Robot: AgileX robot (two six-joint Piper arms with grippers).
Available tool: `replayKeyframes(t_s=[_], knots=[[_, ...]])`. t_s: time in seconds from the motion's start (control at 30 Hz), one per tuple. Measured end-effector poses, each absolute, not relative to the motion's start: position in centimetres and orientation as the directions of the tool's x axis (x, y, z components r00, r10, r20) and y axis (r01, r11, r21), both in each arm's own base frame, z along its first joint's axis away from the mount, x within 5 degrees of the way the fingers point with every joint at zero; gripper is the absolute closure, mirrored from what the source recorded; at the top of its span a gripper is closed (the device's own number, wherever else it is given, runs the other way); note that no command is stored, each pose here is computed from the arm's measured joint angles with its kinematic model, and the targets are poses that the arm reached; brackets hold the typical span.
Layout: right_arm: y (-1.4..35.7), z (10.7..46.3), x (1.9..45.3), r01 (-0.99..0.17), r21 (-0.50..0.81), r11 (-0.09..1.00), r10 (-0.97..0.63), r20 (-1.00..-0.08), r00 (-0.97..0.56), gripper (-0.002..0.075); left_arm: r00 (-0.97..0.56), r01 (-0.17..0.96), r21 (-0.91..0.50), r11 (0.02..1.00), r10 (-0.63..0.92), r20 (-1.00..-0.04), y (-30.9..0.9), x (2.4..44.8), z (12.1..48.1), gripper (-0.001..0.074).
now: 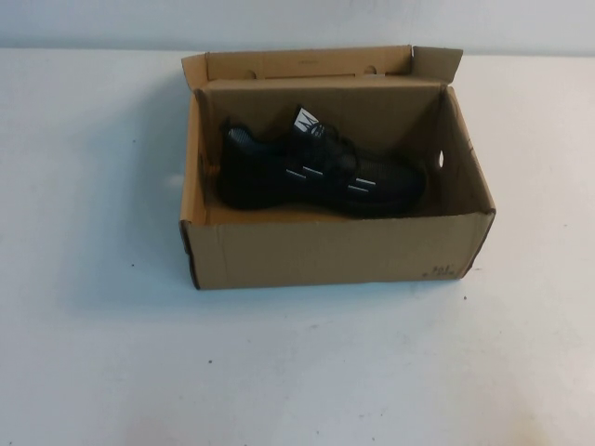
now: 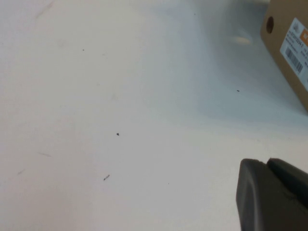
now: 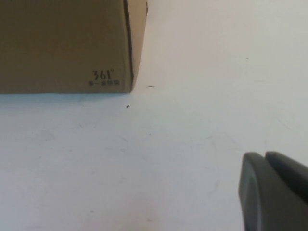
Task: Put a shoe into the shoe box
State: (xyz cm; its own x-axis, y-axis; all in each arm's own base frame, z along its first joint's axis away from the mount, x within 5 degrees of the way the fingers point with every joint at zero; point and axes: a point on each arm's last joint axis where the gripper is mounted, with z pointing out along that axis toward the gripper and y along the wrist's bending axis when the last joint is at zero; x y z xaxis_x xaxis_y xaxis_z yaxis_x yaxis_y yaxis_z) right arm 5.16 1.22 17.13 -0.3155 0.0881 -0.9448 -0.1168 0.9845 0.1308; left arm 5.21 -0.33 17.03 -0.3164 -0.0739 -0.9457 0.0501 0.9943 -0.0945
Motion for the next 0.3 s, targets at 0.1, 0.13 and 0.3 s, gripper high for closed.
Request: replayKeyframes(t_s=[0.1,0.13,0.3], knots=[[1.22,17.14,5.17,-0.115,0.133,0.984,0.091,-0.945,-0.315,0.0742,-0.316,0.050,-0.094,0.994,-0.074,-0.946,-0.33,5.21,17.03,0.0737],[1.23,17.14,5.16,-0.115,0.135,0.984,0.092,-0.944,-0.316,0.0742,-0.316,0.050,-0.094,0.994,-0.074,-0.946,-0.33,5.21,17.03,0.0737],[1.23,17.14,5.16,-0.116,0.137,0.984,0.094,-0.944,-0.316,0.0742,-0.316,0.050,-0.094,0.994,-0.074,-0.946,-0.33,5.21,17.03,0.0737]])
